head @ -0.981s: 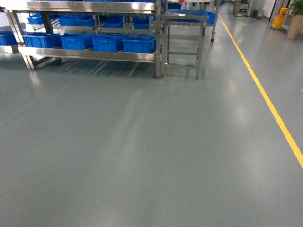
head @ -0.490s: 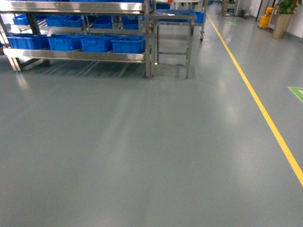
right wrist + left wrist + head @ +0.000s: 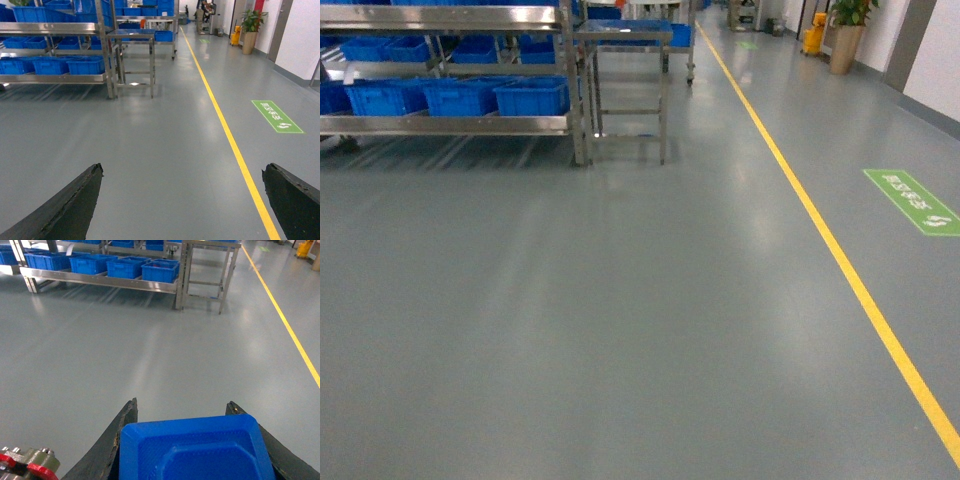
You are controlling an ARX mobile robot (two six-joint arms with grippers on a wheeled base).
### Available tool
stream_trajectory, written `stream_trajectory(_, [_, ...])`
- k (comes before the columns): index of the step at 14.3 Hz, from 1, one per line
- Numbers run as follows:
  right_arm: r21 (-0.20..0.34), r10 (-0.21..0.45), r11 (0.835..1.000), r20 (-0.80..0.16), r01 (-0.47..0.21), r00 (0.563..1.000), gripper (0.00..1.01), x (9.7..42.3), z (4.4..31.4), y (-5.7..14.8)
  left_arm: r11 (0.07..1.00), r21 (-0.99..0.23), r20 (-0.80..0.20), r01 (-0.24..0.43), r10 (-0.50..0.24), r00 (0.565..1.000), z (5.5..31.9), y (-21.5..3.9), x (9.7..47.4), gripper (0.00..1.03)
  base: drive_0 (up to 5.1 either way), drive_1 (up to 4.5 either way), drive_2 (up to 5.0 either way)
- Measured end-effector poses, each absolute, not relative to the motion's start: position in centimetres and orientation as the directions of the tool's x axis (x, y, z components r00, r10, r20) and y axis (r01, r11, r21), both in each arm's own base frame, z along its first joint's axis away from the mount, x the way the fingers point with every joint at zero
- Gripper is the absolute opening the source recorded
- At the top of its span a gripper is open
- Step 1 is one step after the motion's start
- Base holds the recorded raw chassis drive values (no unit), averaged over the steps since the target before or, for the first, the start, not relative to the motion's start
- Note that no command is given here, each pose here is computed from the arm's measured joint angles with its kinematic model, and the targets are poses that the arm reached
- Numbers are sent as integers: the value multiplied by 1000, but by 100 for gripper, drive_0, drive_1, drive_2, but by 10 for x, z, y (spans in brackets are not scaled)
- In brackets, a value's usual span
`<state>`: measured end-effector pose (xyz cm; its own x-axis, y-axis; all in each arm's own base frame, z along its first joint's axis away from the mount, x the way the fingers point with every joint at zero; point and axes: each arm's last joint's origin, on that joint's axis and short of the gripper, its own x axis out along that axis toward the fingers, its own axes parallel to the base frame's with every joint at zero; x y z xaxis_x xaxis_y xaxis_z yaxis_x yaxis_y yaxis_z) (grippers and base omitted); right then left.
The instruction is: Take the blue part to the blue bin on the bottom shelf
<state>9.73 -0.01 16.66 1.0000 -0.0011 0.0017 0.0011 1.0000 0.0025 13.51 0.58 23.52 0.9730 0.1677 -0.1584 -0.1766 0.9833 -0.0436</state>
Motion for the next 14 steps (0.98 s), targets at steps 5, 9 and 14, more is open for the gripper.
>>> stream_trajectory(5, [2, 0, 1000, 2, 0, 1000, 98, 97, 167, 0, 983, -44, -154, -177, 168, 974, 236, 6, 134, 44, -1, 402, -404])
stream_trajectory(9, [2, 0, 1000, 3, 0, 1000, 98, 97, 167, 0, 983, -44, -154, -177, 168, 974, 236, 6, 134, 44, -5, 397, -406])
stream_trajectory(14, [2, 0, 1000, -2, 0, 1000, 98, 97, 166, 0, 983, -44, -156, -177, 168, 973, 235, 6, 135, 44, -3, 398, -403])
